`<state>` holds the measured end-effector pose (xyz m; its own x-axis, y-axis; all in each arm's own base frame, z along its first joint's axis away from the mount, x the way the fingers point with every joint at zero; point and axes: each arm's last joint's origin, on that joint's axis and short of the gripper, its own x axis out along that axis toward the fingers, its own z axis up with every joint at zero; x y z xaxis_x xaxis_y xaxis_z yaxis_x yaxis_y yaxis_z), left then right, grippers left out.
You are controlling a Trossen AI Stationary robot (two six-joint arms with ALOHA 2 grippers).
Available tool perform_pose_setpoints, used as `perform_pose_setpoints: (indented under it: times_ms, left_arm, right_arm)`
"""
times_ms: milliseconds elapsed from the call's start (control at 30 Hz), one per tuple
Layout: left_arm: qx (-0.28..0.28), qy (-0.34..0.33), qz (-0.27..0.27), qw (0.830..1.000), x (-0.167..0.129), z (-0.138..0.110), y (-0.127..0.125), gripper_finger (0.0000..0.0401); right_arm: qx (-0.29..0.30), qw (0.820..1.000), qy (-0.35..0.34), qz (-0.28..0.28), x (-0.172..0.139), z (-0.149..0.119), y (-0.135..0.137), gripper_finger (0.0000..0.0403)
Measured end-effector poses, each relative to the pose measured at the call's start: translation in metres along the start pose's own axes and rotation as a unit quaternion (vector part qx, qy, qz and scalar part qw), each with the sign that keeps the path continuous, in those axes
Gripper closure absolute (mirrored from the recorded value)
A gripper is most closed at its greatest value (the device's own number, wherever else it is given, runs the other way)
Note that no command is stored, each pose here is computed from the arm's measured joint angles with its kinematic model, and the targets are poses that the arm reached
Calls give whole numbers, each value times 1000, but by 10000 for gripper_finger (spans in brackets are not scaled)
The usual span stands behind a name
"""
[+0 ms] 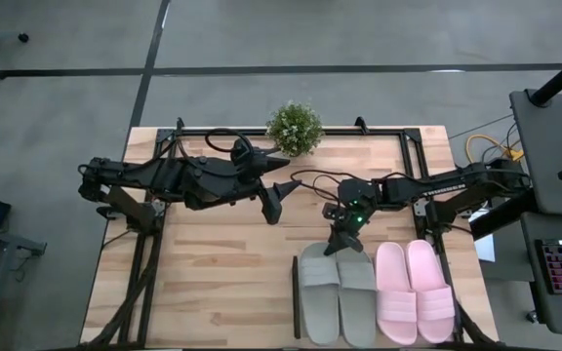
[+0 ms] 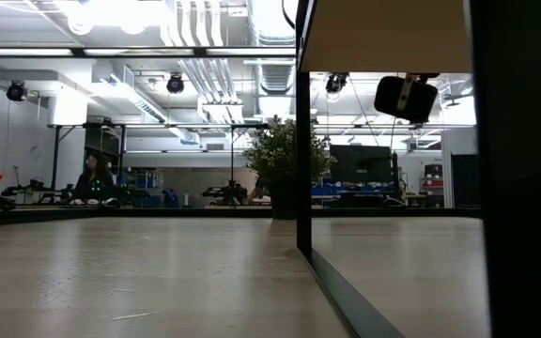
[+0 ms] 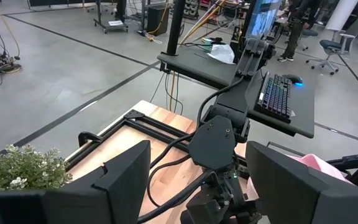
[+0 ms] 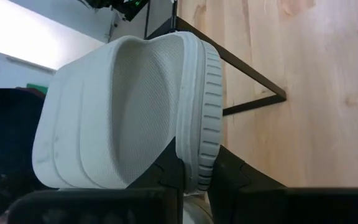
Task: Pick and place slides into the shelf
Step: Put the gray slide on the shelf
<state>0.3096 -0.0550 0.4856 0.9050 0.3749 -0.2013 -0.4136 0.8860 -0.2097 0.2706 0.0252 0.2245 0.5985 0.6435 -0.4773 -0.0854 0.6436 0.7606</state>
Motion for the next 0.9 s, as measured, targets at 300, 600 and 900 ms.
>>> perform_pose_setpoints:
  times_ms: [300,600,900]
  left_arm:
    - [0,1,-1,1000,0,0,0,152]
    - [0,0,0,1000,0,0,1,152]
    - [-1,0,1,1000,1,0,1,152]
  right_arm:
    - [-9,1000,4,22,-2,5,6,334]
    - [-27,999,1,38,-3,11,15,304]
    - [-25,999,9,34,-3,9,14,269]
